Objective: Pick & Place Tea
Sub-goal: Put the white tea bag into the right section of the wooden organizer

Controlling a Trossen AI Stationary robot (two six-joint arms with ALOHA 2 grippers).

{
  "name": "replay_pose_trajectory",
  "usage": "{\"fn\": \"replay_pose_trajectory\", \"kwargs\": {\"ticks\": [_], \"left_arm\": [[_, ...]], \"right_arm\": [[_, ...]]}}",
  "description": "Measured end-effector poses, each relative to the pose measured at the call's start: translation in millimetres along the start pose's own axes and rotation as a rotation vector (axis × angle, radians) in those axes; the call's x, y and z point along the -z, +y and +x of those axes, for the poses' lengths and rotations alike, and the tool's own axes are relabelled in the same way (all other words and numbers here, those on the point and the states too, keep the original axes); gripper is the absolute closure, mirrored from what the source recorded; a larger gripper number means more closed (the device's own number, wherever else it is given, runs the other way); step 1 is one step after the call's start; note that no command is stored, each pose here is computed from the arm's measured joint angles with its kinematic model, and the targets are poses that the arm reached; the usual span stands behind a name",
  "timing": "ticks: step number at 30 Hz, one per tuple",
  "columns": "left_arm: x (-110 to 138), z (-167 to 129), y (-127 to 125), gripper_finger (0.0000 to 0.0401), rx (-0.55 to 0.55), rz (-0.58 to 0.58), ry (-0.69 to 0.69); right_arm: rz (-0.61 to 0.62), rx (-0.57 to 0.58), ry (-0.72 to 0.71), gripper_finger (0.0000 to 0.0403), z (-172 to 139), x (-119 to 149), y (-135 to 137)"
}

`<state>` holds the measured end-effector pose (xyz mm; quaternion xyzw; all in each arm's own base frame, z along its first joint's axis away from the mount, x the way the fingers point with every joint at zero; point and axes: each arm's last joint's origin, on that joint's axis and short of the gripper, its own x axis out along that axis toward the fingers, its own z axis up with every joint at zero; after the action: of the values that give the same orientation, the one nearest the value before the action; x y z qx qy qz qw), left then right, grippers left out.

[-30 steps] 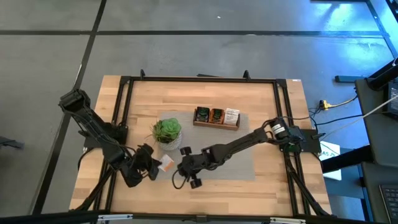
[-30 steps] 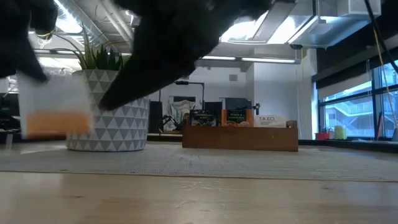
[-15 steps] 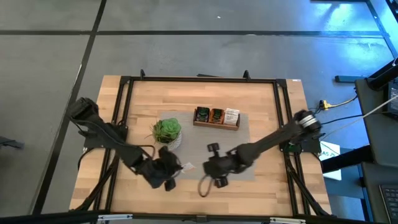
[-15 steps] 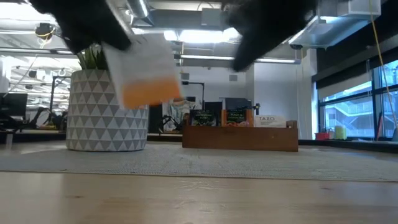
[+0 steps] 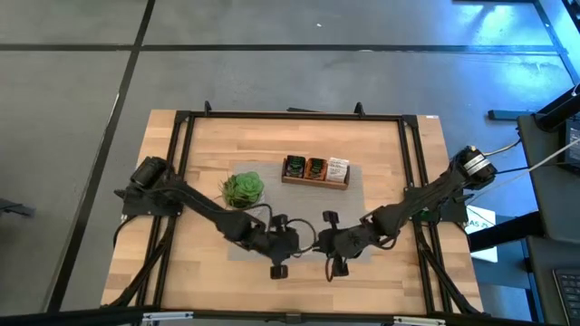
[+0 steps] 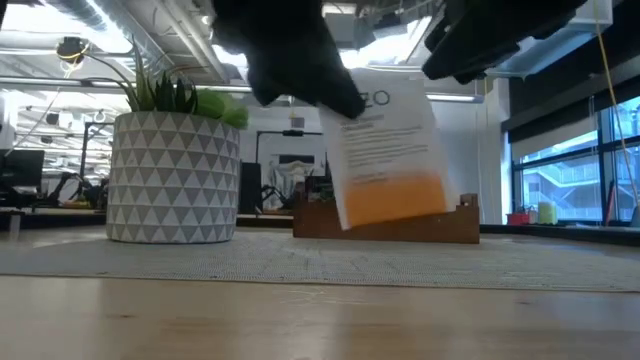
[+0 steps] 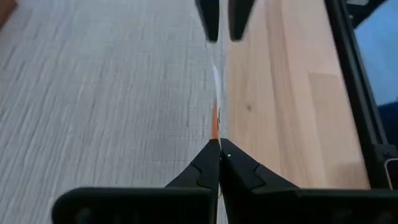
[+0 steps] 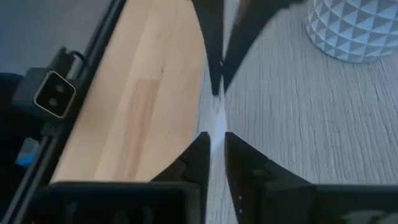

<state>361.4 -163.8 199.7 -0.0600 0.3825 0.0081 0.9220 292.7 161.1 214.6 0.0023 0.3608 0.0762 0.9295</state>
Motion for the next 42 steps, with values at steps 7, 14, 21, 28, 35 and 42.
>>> {"fn": "replay_pose_trajectory", "kwargs": {"ticks": [7,14,21,28,35,42], "left_arm": [[-14.6,8.3,10.5,0.0399,0.033,-0.028,0.014],[-14.8,9.2,14.1,0.0398,0.021,-0.031,0.023],[-14.8,8.9,13.5,0.0399,0.023,-0.03,0.021],[-17.9,9.1,13.5,0.0395,0.032,-0.039,-0.006],[-22.5,8.6,11.7,0.0399,0.05,-0.041,-0.051],[-22.4,8.4,11.9,0.0386,0.041,0.047,-0.054]], "right_arm": [[-0.029,0.011,-0.035,0.0279,3.7,-4.7,-7.4],[-0.091,0.013,-0.029,0.0231,4.5,-3.9,-7.2],[-0.073,0.013,-0.03,0.0233,4.6,-3.9,-7.2],[-0.001,0.024,0.016,0.0281,4.9,0.2,-9.6],[-0.004,0.016,0.026,0.0345,4.9,1.0,-9.5],[-0.002,0.003,0.029,0.0392,4.9,1.1,-9.1]]}}
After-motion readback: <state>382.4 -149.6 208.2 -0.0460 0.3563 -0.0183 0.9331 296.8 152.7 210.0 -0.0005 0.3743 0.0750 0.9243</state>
